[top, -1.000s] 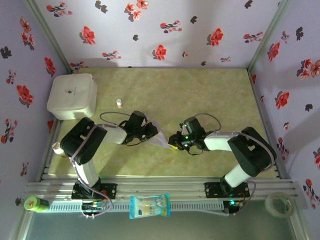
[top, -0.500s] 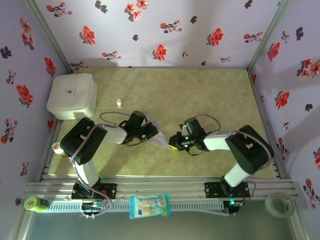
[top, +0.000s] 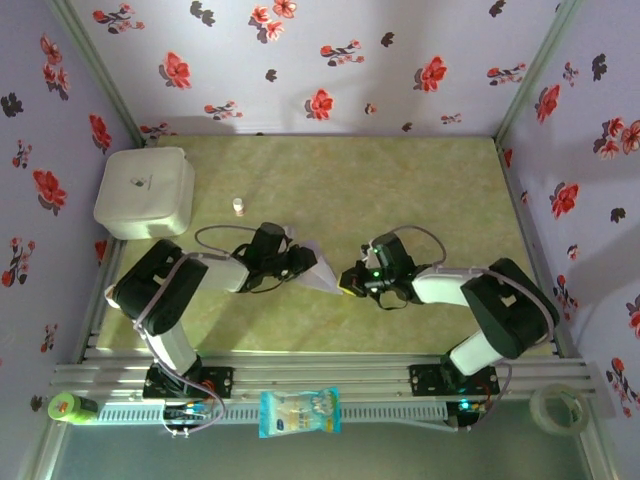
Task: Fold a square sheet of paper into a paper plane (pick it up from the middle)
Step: Turn over the paper at the center of the table.
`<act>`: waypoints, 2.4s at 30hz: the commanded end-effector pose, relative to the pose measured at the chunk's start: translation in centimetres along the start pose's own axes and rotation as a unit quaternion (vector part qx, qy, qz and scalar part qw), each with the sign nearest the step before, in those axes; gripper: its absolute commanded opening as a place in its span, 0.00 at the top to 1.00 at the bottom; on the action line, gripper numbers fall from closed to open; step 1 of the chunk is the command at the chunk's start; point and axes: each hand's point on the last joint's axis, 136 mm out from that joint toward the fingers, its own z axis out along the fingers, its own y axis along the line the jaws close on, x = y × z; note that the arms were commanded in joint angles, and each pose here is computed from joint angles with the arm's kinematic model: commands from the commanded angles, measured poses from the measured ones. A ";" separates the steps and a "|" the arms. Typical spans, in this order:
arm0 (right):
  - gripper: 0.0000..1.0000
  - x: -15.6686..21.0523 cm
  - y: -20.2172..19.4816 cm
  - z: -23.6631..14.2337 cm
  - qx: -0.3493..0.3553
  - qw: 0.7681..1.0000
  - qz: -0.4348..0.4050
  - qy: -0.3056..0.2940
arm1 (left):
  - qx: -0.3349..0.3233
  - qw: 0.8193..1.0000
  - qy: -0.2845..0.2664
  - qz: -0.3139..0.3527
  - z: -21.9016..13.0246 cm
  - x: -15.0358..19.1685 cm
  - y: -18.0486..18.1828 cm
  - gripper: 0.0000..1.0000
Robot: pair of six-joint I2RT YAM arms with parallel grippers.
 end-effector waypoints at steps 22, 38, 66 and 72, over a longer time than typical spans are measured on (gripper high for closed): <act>1.00 -6.8 1.8 -14.2 0.279 0.892 -0.285 -0.214 | -0.090 0.967 -0.184 0.149 -13.3 -5.6 -4.0 0.68; 1.00 -8.4 1.9 -17.6 0.411 0.822 -0.333 -0.212 | -0.129 0.947 -0.229 0.183 -18.9 -7.4 -1.9 0.35; 0.70 -0.1 5.9 -0.3 0.308 0.849 -0.429 -0.014 | -0.105 0.944 -0.306 0.063 -23.1 -7.9 2.0 0.00; 0.65 -3.8 6.2 -2.9 0.152 0.952 -0.256 -0.072 | -0.077 0.960 -0.261 0.060 -21.1 -7.3 1.6 0.01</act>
